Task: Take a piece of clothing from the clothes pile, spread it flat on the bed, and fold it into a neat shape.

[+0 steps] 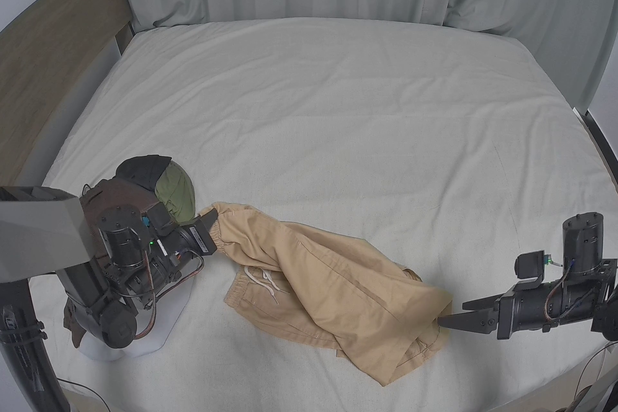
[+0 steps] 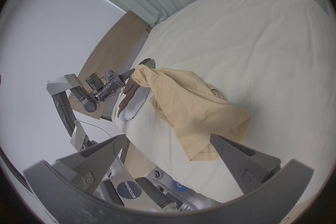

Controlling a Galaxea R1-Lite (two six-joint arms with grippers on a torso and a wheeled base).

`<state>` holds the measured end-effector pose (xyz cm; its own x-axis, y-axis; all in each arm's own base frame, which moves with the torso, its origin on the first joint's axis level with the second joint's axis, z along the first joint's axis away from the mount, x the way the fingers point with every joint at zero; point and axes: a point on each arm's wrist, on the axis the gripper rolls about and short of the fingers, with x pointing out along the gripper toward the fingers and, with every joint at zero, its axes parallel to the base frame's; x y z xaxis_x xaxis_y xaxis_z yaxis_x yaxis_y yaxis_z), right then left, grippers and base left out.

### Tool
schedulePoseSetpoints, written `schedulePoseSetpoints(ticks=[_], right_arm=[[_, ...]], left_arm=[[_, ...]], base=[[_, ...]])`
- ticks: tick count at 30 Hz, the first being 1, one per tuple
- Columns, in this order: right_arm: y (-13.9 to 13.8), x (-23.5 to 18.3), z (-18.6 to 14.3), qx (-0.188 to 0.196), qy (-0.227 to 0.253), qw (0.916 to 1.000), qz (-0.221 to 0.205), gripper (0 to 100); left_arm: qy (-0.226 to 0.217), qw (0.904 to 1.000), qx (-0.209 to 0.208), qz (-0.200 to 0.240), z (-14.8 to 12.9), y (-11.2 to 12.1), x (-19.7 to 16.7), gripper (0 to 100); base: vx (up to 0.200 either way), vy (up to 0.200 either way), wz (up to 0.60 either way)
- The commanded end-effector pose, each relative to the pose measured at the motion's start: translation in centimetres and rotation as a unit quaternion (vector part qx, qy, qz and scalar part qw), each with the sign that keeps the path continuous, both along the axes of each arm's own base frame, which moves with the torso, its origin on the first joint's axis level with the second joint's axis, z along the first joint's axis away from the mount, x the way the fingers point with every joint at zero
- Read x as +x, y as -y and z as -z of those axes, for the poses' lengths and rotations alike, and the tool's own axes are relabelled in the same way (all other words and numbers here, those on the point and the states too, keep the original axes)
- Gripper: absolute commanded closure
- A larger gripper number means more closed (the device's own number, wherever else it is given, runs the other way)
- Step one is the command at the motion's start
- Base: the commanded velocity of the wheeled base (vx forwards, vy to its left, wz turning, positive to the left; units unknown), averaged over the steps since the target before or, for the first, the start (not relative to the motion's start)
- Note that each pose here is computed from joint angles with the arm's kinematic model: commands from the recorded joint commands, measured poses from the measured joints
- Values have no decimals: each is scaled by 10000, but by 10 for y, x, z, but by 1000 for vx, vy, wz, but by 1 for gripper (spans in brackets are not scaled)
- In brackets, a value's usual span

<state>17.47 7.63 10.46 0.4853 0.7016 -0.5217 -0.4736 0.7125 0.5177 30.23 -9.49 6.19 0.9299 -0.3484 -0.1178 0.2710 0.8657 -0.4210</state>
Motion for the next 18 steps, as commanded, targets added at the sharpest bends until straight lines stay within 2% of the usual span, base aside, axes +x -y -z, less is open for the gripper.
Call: schedulePoseSetpoints(ticks=[1,8,18], right_arm=[[-1,4,9,-65,-234,9997,12,0],[-3,8,22,-100,-608,9981,86,0],[-9,17,54,-115,-639,9979,63,0]], left_arm=[[8,10000,-4,4,0,0,0,100],[-10,10000,-6,3,1,0,0,100],[0,10000,-1,4,1,0,0,100]], base=[[0,0,0],[0,0,0],[0,0,0]])
